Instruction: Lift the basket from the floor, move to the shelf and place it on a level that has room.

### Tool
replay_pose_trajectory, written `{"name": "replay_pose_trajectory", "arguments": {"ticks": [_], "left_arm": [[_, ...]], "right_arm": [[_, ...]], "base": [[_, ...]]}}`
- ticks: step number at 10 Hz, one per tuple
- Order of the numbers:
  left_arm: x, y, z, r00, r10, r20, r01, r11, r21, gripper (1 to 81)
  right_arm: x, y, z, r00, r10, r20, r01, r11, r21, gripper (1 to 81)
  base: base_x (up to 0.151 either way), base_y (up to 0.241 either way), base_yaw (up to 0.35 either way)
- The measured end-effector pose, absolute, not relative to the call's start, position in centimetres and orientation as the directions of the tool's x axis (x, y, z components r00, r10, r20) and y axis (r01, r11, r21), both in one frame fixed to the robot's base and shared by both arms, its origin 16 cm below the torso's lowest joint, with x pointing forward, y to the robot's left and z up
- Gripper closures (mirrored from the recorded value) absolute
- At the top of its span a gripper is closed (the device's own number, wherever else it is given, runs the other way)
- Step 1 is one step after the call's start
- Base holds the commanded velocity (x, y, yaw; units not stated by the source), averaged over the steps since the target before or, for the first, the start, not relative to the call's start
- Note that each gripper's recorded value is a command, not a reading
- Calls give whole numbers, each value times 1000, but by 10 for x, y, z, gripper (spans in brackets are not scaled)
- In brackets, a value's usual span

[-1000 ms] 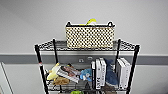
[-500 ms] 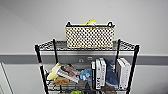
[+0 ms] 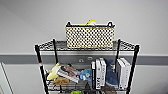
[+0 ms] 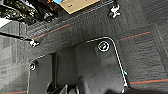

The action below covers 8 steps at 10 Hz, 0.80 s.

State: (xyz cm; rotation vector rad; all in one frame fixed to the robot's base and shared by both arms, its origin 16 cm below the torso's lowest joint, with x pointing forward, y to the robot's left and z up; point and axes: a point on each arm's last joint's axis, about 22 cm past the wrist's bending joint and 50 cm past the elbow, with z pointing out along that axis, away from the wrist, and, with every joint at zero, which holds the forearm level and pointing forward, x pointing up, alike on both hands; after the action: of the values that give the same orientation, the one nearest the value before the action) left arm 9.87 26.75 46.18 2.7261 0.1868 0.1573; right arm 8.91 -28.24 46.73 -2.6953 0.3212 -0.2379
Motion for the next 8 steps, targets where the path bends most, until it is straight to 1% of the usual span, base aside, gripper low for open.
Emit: {"name": "replay_pose_trajectory", "arguments": {"ticks": [1,3,6,8], "left_arm": [[88,260,456,987,145,71,106,-912,396,10],[83,262,445,988,138,70,104,-926,363,10],[66,231,429,990,124,63,95,-933,348,10],[61,233,419,989,123,81,93,-948,305,10]], "right_arm": [[85,-278,459,960,-250,124,-181,-896,-406,10],[73,-269,443,963,-236,129,-173,-911,-376,10],[70,-250,426,960,-228,159,-164,-926,-339,10],[61,-228,418,963,-207,172,-143,-935,-324,10]], "base": [[0,0,0],[0,0,0],[0,0,0],[0,0,0]]}}
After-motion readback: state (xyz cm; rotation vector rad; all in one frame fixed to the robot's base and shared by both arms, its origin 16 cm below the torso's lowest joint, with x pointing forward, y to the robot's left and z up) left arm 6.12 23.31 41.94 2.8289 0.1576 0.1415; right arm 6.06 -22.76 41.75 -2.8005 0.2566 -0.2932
